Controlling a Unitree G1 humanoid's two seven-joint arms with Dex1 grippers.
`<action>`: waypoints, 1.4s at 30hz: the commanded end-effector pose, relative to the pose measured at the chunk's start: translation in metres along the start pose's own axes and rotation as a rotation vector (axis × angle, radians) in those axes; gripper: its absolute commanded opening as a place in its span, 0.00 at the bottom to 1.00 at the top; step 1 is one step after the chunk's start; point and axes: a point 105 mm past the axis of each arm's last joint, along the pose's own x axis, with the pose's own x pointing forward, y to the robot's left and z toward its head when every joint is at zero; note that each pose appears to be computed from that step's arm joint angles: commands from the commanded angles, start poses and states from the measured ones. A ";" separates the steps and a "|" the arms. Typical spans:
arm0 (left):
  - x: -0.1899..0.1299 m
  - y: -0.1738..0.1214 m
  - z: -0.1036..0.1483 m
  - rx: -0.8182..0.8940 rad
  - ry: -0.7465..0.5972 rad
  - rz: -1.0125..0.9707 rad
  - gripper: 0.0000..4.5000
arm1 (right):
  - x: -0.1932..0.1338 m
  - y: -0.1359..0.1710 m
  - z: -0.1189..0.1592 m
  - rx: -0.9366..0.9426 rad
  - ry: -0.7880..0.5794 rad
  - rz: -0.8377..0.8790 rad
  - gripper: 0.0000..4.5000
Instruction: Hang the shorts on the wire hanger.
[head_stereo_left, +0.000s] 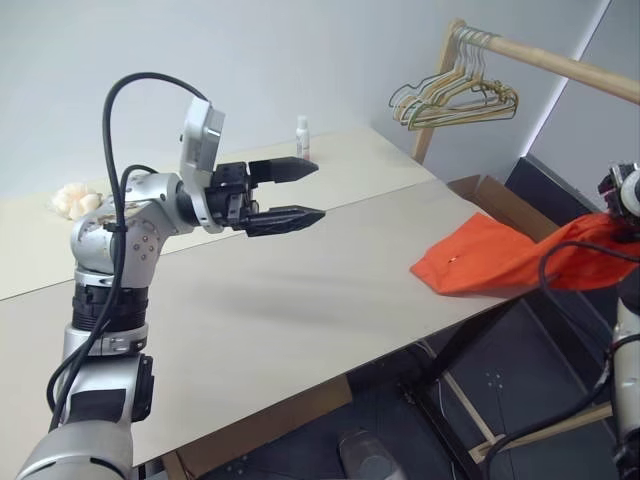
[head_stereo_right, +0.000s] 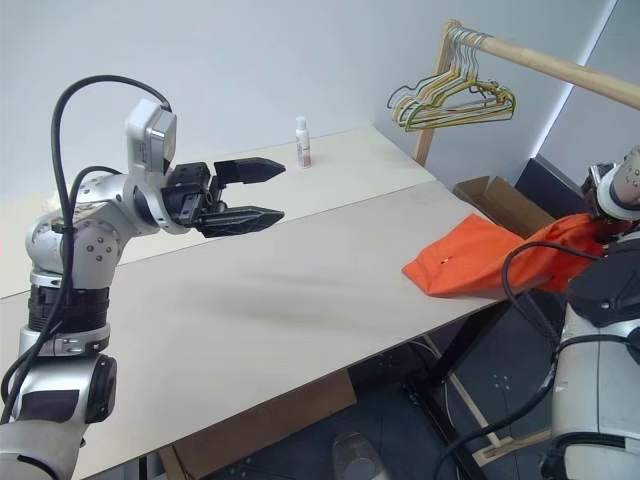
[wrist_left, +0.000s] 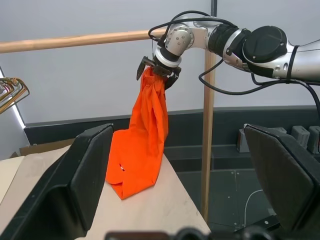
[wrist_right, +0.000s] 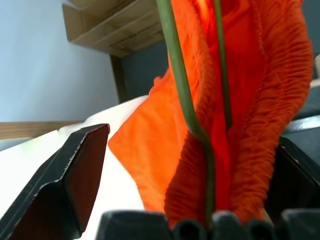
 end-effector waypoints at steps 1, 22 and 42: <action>-0.001 -0.003 0.011 0.038 -0.017 -0.005 1.00 | -0.015 0.008 0.020 -0.076 -0.162 0.017 0.99; -0.018 0.006 0.007 0.077 0.014 0.132 1.00 | -0.134 0.080 -0.075 -0.920 -1.147 0.781 0.99; -0.098 -0.044 -0.060 0.064 0.388 0.427 1.00 | -0.116 -0.014 -0.229 -1.854 0.046 1.785 0.99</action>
